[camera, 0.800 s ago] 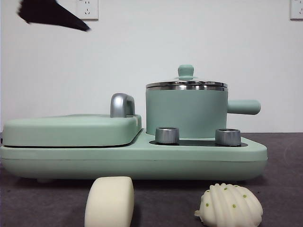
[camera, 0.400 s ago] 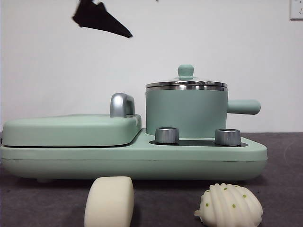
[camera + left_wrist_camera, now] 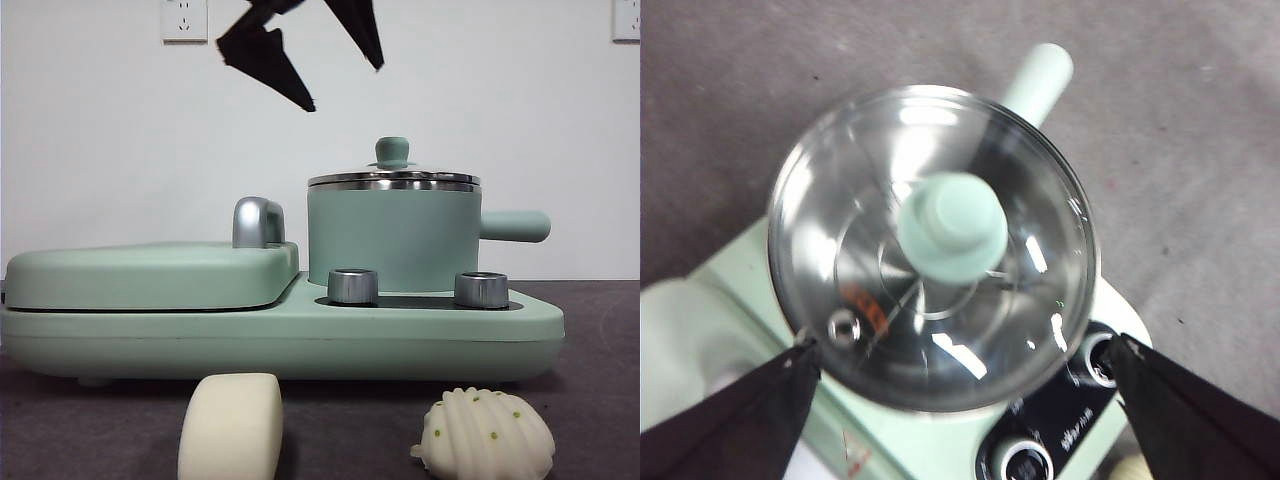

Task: Put the buns in a small steamer

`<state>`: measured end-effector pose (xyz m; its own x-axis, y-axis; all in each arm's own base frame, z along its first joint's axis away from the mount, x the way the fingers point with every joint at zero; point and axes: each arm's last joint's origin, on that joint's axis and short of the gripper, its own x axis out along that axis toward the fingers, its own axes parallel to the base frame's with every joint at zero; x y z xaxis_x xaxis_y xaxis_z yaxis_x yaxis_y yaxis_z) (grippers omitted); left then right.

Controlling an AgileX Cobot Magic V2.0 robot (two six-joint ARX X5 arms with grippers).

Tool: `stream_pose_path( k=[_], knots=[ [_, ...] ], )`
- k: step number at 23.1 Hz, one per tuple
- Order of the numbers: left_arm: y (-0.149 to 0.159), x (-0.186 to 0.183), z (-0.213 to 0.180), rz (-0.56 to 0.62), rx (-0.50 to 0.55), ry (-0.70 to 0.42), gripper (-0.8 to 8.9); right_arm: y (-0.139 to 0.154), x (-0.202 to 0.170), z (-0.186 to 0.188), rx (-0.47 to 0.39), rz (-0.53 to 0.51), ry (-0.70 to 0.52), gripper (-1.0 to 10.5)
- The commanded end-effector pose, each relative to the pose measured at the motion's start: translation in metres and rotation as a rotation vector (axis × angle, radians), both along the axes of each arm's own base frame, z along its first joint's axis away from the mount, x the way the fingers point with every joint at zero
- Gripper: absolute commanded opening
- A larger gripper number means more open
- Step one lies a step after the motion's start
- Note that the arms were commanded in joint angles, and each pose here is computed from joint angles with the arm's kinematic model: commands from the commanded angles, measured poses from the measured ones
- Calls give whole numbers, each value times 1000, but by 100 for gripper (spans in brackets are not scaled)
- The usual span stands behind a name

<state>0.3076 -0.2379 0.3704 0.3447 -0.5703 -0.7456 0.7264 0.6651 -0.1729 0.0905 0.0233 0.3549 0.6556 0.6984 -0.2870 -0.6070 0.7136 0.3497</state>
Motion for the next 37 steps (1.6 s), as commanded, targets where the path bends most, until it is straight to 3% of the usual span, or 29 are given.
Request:
stream_pose_path(
  k=[1, 5, 11, 16, 21, 30, 37],
  knots=[
    [-20, 11, 11, -26, 2, -32, 468, 0, 0, 6, -5, 1, -29, 496],
    [-39, 23, 14, -43, 12, -21, 466, 0, 0, 6, -6, 1, -32, 496],
    [-64, 38, -12, -36, 105, -33, 444, 0, 0, 6, -7, -1, -32, 496],
    [-72, 40, -26, -56, 141, -13, 424, 0, 0, 6, -8, -1, -32, 496],
    [-74, 38, -30, -46, 185, -24, 335, 0, 0, 6, -8, -1, -33, 496],
    [-80, 43, -46, -53, 214, 7, 297, 0, 0, 6, -8, -1, -32, 496],
    [-86, 38, -48, -92, 232, 2, 44, 0, 0, 6, -8, -2, -32, 496]
  ],
)
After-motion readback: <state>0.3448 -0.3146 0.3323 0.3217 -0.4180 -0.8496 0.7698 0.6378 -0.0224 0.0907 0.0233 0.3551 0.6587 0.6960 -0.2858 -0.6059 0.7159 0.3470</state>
